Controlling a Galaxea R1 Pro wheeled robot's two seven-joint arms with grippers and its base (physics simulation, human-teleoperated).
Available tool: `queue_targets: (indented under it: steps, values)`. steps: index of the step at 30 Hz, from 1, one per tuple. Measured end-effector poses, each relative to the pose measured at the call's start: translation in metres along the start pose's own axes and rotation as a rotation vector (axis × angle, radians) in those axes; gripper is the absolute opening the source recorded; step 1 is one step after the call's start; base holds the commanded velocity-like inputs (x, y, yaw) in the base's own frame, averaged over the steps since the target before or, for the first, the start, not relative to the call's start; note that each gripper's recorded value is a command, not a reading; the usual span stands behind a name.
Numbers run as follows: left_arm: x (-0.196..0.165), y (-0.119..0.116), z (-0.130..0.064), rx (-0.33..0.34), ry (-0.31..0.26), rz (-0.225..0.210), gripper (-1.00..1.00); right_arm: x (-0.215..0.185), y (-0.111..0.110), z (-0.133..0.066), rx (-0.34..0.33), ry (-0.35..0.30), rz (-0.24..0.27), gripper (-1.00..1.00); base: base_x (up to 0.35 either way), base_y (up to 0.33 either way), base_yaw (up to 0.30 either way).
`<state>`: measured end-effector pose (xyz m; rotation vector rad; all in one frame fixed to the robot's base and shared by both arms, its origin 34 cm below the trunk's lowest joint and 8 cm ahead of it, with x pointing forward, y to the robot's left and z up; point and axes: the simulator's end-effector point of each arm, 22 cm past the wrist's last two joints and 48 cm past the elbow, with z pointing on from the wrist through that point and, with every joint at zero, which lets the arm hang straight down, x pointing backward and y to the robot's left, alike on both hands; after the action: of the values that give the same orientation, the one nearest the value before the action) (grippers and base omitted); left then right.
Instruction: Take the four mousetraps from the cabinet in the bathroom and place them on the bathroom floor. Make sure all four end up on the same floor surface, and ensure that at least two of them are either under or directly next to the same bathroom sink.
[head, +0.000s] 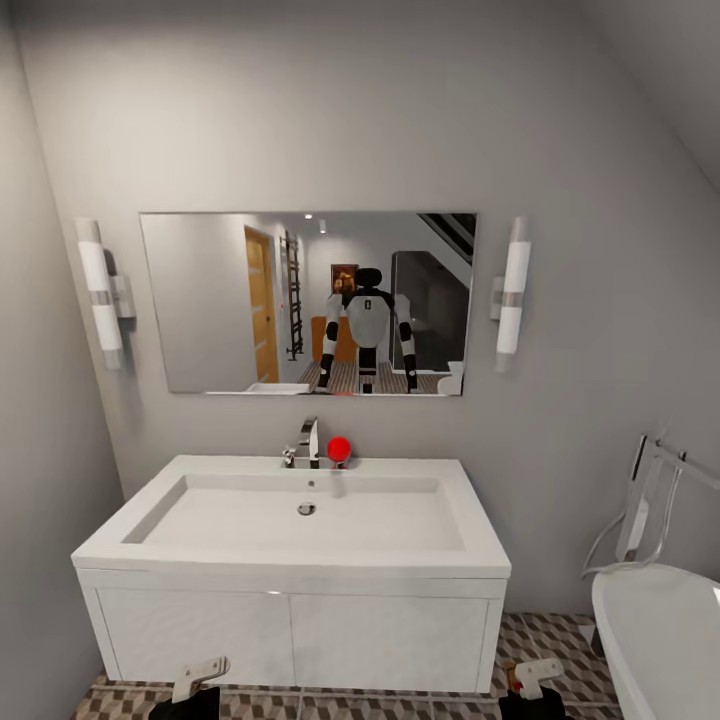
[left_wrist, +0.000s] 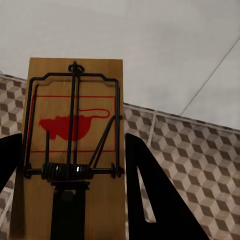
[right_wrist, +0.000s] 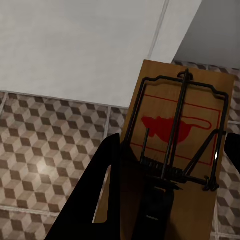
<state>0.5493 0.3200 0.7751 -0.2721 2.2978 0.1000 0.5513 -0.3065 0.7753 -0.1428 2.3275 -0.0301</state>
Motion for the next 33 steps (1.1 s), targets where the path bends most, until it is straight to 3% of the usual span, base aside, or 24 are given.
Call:
queue_targets:
  steps: [33]
  values:
    - [0.01,-0.002,0.026,-0.002,-0.006,-0.001,-1.0,0.009,0.001,0.027,0.0,-0.006,0.0,-1.0,0.0,0.0,-0.03]
